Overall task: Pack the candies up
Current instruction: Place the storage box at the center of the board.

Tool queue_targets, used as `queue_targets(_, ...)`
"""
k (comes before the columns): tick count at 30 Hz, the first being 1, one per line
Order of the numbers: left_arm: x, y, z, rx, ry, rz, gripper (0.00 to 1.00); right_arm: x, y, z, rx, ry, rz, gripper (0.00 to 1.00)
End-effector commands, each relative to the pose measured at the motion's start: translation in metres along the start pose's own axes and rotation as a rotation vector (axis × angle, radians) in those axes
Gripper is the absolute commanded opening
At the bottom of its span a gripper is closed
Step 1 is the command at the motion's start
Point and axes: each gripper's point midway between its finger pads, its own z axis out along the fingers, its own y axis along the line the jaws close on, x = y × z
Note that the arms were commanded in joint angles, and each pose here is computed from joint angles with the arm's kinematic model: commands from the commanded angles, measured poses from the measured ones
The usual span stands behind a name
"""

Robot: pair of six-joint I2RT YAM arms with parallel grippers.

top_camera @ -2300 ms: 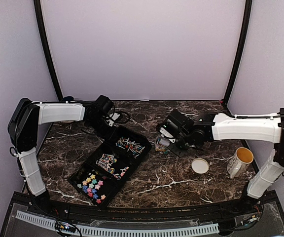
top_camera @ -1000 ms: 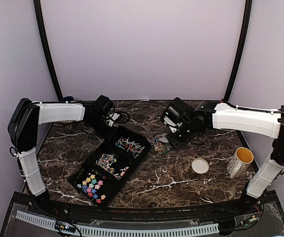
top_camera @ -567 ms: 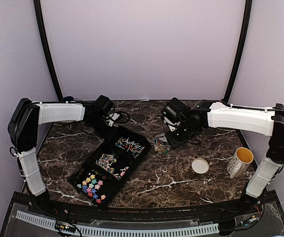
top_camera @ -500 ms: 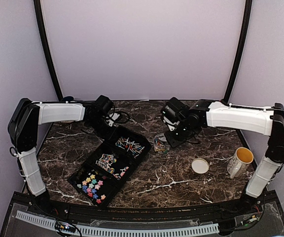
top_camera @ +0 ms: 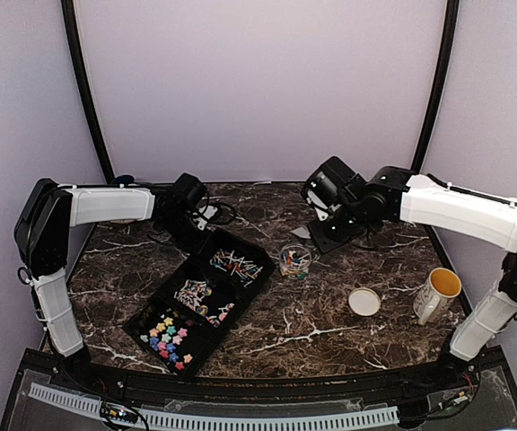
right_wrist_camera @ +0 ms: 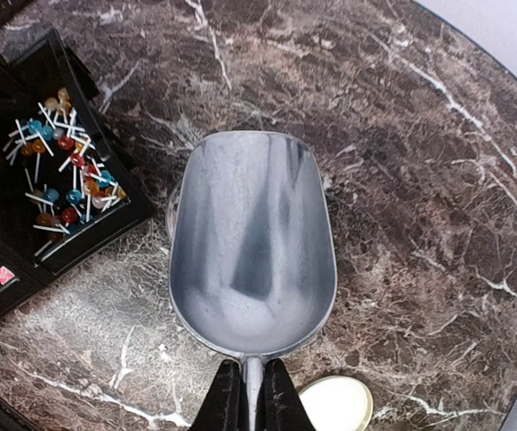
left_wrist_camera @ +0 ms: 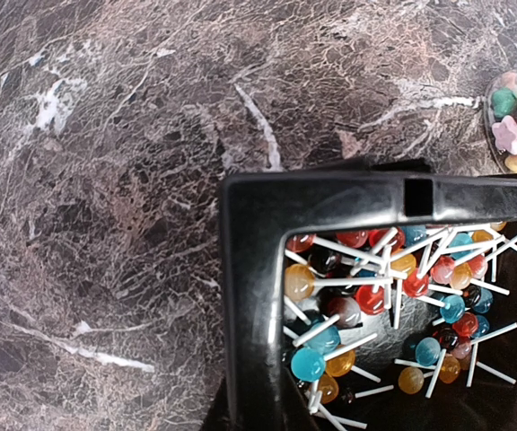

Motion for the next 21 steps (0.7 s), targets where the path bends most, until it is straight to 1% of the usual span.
queue_targets(1, -0.023, -0.001, -0.031, -0.011, -0.091, 0.025, 0.00, -0.026, -0.021, -0.032, 0.038, -0.154, 0.037, 0.00)
queue_targets(5, -0.025, 0.008, -0.028, -0.023, -0.085, 0.035, 0.00, -0.025, -0.035, -0.036, 0.072, -0.213, 0.058, 0.00)
queue_targets(13, -0.039, 0.030, -0.022, -0.018, -0.073, 0.031, 0.00, -0.019, -0.049, -0.029, 0.112, -0.291, 0.079, 0.00)
queue_targets(15, -0.041, 0.035, -0.019, -0.037, -0.065, 0.042, 0.00, -0.009, -0.052, -0.021, 0.123, -0.277, 0.071, 0.00)
queue_targets(21, -0.053, 0.047, 0.004, -0.080, -0.021, 0.076, 0.00, -0.001, -0.055, -0.023, 0.119, -0.298, 0.076, 0.00)
